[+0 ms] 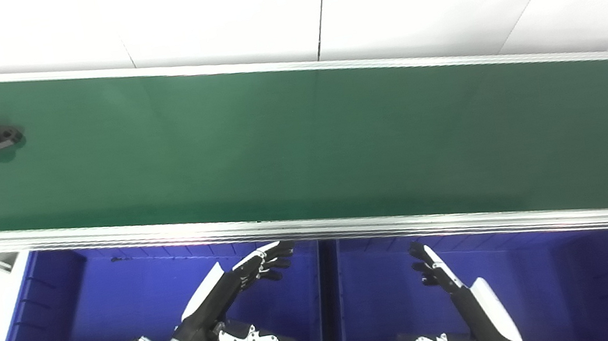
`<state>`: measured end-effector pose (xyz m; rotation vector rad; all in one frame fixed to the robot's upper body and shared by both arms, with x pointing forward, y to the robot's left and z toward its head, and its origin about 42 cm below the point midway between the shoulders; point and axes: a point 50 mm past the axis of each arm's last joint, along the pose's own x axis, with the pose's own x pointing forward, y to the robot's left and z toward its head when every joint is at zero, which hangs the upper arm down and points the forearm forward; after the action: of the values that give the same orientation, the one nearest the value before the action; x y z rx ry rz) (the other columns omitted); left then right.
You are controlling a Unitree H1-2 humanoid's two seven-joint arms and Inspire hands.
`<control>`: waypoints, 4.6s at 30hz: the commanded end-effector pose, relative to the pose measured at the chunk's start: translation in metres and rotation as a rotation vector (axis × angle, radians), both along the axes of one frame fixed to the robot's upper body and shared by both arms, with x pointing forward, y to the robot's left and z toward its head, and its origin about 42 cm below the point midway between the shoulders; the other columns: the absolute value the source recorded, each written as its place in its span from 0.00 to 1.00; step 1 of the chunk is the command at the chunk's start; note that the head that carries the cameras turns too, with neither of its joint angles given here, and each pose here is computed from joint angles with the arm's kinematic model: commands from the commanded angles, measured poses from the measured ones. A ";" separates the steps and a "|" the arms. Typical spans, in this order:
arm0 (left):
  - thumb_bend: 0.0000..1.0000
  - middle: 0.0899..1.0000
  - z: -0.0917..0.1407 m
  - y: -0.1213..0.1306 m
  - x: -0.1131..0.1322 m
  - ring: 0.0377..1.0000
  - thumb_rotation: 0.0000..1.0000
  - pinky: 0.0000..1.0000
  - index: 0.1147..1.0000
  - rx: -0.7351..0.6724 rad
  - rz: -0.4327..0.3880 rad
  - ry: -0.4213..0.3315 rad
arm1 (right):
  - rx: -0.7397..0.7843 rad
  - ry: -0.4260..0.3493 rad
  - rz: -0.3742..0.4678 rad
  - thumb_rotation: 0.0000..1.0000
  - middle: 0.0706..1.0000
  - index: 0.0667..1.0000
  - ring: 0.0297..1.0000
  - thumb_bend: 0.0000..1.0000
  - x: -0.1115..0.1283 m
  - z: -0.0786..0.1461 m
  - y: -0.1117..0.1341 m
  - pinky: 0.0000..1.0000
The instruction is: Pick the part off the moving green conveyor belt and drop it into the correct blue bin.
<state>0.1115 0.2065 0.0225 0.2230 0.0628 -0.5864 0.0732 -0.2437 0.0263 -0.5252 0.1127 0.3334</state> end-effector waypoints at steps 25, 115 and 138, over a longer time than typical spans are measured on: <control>0.82 0.86 0.016 0.035 0.004 0.80 0.15 0.73 0.85 -0.007 0.000 -0.055 | 0.004 -0.029 0.008 0.53 0.91 0.96 0.86 0.82 0.005 0.014 0.042 0.78; 0.86 0.79 -0.022 -0.007 0.004 0.77 0.15 0.72 0.77 0.032 0.000 0.003 | 0.151 -0.669 -0.124 0.38 0.78 0.86 0.76 0.88 0.057 0.108 0.009 0.70; 0.87 0.80 -0.012 0.023 0.011 0.77 0.11 0.70 0.79 0.040 0.005 -0.006 | 0.016 -0.554 0.002 0.49 0.77 0.84 0.72 0.82 0.154 0.156 0.029 0.69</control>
<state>0.1180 0.2253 0.0004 0.2690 0.1296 -0.5782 0.2212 -0.2200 0.1702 -0.6001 -0.4097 0.1840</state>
